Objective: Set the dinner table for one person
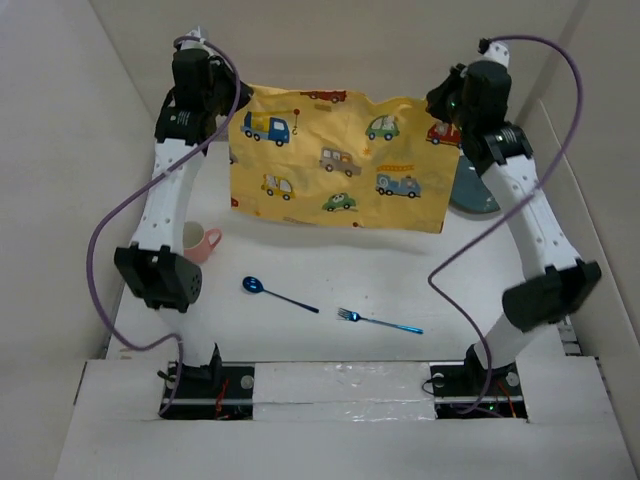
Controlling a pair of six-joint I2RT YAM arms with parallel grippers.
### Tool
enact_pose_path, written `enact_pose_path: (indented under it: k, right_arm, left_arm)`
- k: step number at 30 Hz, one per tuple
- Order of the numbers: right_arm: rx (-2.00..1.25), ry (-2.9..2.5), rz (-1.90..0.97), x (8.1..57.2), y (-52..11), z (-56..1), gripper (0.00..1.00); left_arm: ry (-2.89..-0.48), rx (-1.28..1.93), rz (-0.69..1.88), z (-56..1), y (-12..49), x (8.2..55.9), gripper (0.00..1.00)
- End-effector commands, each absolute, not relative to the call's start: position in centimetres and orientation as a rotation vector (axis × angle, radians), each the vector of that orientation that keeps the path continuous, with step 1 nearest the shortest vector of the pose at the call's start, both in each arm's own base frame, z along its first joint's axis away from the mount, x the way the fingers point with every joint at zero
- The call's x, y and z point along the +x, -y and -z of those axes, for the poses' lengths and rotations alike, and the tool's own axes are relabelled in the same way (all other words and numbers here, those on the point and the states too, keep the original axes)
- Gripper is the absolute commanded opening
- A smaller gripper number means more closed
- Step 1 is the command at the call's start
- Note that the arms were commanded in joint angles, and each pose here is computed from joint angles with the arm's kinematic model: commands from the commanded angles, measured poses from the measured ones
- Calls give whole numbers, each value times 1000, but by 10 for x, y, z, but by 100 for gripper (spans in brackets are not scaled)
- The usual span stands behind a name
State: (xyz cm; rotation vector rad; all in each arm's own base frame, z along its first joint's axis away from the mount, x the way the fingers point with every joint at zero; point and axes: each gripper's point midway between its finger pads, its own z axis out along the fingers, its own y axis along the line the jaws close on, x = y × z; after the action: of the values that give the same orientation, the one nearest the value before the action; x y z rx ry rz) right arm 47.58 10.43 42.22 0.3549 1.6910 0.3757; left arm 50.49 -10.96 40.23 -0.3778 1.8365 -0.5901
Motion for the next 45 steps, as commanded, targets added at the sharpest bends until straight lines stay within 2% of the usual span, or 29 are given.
enact_pose_path:
  k: [1, 2, 4, 5, 8, 9, 10, 11, 12, 13, 14, 15, 16, 17, 19, 20, 25, 29, 35, 45]
  right_arm:
    - [318, -1622, -370, 518, -105, -454, 0]
    - [306, -1551, -402, 513, -103, -497, 0]
    - [293, -1554, -417, 529, -110, -501, 0]
    - [279, -1515, -439, 521, -110, -523, 0]
    - [258, -1499, -459, 510, -112, -530, 0]
    - [260, -1594, -443, 518, -115, -486, 0]
    - [256, -1623, -452, 514, -117, -471, 0]
    - [238, -1568, -487, 495, -117, -486, 0]
    - [243, -1599, -493, 491, -118, -467, 0]
    - [265, -1736, -483, 491, -120, -400, 0]
    - [258, -1761, -503, 485, -123, -382, 0]
    - [262, -1770, -512, 471, -122, -372, 0]
    - [258, -1943, -545, 452, -133, -288, 0]
    - [257, -1936, -548, 450, -133, -291, 0]
    - [281, -2081, -553, 428, -134, -224, 0]
    - [296, -2121, -559, 420, -134, -204, 0]
    - [348, -2312, -562, 384, -140, -117, 0]
    - [355, -2404, -531, 368, -140, -82, 0]
    - [368, -2448, -555, 340, -140, -66, 0]
    - [391, -2505, -486, 307, -127, -55, 0]
  left_arm:
    - [-1717, -364, 718, -451, 104, 524, 0]
    - [-1696, -366, 755, -461, 101, 527, 0]
    - [-1646, -373, 844, -480, 90, 528, 0]
    - [-1628, -368, 864, -485, 88, 526, 0]
    - [-1599, -342, 868, -488, 85, 513, 0]
    - [-1641, -363, 856, -464, 79, 516, 0]
    - [-1638, -339, 834, -466, 78, 504, 0]
    - [-1661, -354, 812, -452, 71, 502, 0]
    - [-1742, -382, 802, -407, 71, 502, 0]
    - [-1749, -373, 792, -402, 71, 490, 0]
    - [-1787, -377, 763, -378, 66, 487, 0]
    - [-1887, -428, 730, -325, 63, 481, 0]
    - [-1985, -455, 710, -268, 63, 460, 0]
    - [-1986, -454, 711, -267, 63, 460, 0]
    - [-2056, -486, 688, -230, 61, 446, 0]
    - [-2132, -519, 675, -193, 61, 433, 0]
    - [-2282, -579, 570, -125, 52, 393, 0]
    - [-2406, -614, 467, -81, 42, 362, 0]
    - [-2517, -633, 342, -48, 33, 322, 0]
    - [-2570, -611, 256, -42, 34, 300, 0]
